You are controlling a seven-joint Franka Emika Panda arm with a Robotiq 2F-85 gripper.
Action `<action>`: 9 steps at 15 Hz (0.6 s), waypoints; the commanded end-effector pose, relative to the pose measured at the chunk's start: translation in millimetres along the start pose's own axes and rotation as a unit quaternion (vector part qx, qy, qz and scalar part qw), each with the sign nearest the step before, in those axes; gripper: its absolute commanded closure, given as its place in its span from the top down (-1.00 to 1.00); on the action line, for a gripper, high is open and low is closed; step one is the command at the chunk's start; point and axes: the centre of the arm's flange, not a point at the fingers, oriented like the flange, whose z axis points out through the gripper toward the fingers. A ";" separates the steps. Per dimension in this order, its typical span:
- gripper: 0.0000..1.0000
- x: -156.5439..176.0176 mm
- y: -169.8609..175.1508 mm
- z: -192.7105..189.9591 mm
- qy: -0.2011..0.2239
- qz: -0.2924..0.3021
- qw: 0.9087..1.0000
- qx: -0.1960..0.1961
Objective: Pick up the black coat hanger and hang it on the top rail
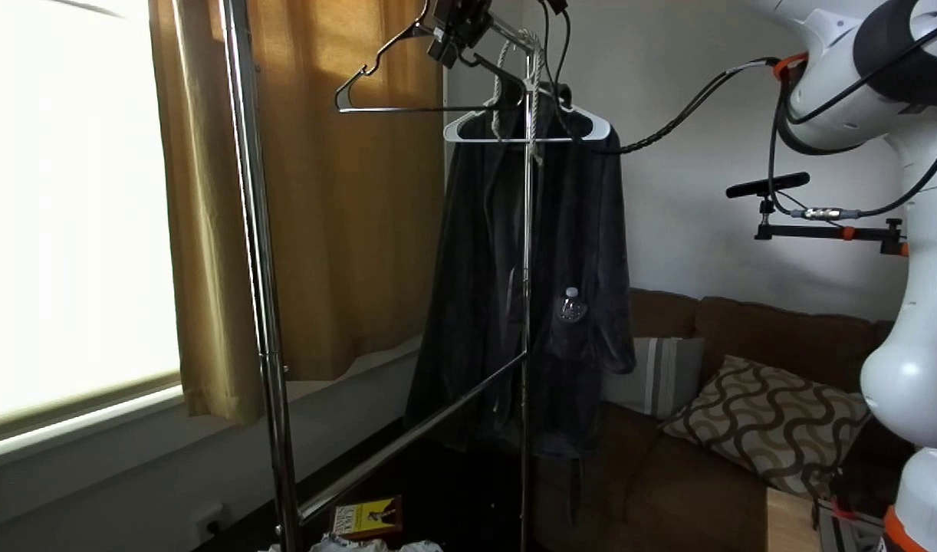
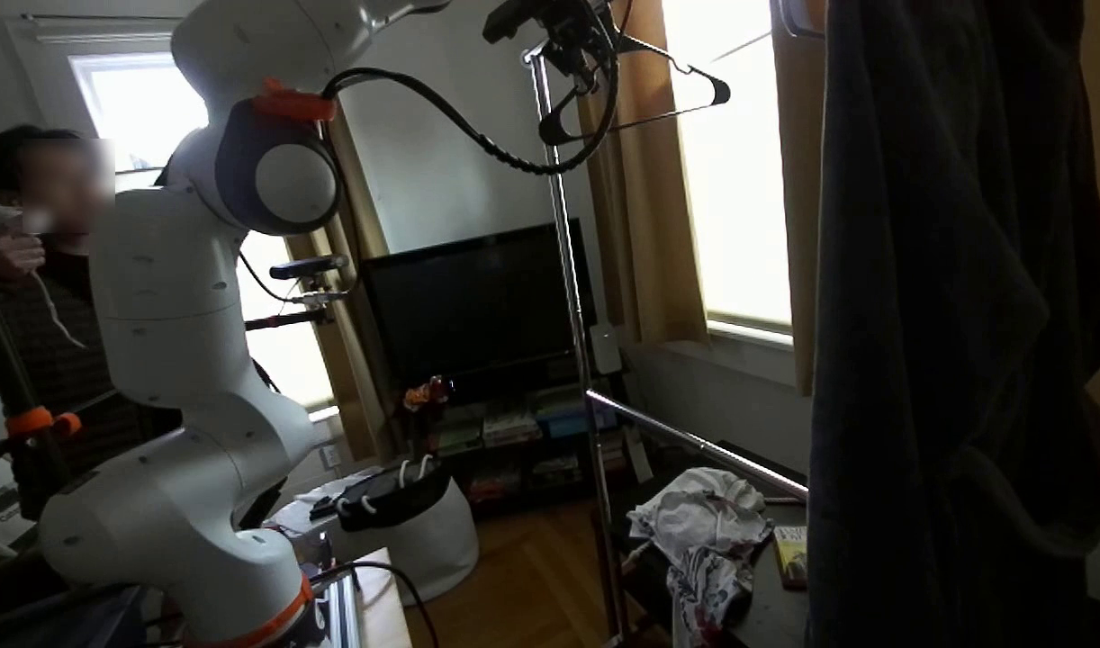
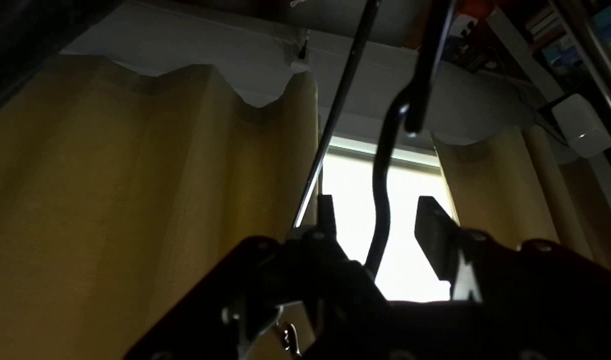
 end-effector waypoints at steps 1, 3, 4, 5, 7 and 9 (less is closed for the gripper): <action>0.57 34.6 0.4 -17.0 -0.009 -0.003 1.000 0.000; 0.87 15.6 -10.2 -25.0 0.002 -0.033 0.999 0.023; 0.98 5.3 -13.7 -28.9 0.003 -0.036 0.999 0.022; 1.00 -2.7 -13.4 -31.3 -0.007 -0.019 1.000 0.012; 1.00 -19.5 -14.3 -23.2 -0.055 -0.007 0.998 0.001; 1.00 -38.4 -14.7 -15.6 -0.070 -0.007 0.997 0.022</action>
